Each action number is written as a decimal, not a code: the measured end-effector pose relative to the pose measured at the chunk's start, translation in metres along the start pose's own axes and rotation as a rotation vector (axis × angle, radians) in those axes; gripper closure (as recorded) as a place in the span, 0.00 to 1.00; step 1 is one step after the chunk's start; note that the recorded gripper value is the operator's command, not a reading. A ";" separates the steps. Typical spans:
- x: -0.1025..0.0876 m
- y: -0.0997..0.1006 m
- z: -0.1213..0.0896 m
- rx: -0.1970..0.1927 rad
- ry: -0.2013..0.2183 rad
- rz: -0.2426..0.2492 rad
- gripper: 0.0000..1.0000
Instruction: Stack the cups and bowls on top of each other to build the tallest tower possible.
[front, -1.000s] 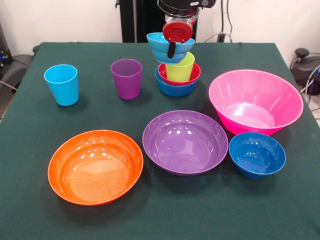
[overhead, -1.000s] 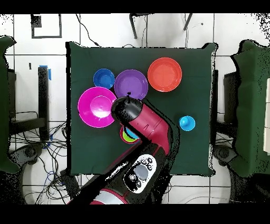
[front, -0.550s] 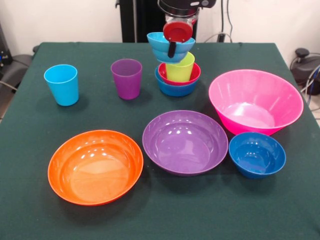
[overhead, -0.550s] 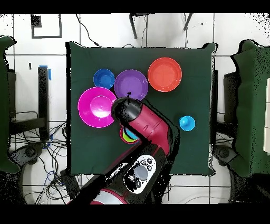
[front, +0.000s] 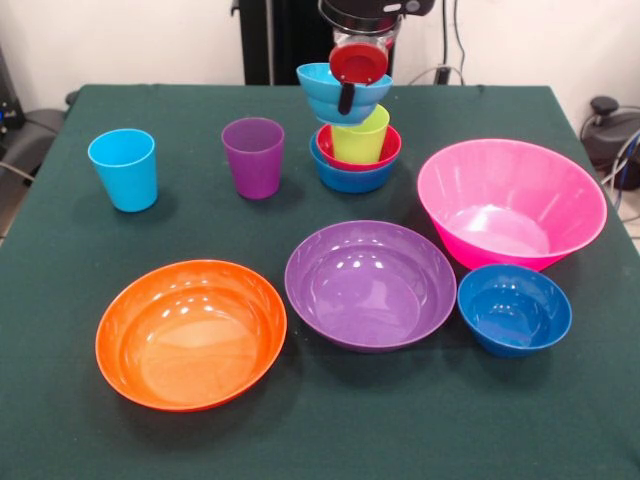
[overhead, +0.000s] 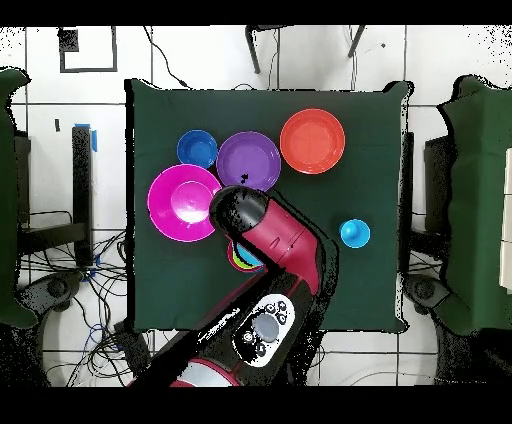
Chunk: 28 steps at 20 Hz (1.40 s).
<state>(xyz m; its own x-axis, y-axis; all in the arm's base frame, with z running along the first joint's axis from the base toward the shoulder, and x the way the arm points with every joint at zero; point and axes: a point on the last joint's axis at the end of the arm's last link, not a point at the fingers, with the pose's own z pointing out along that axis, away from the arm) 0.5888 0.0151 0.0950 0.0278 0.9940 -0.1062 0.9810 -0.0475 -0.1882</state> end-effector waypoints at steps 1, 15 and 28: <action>0.000 0.000 0.000 0.000 0.000 0.000 1.00; 0.003 -0.002 0.001 0.004 0.004 -0.003 1.00; 0.023 -0.002 0.005 0.005 0.020 -0.032 1.00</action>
<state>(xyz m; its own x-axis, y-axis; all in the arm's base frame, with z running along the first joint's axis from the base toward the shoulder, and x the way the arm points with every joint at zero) 0.5869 0.0380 0.0881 -0.0001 0.9967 -0.0806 0.9804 -0.0158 -0.1964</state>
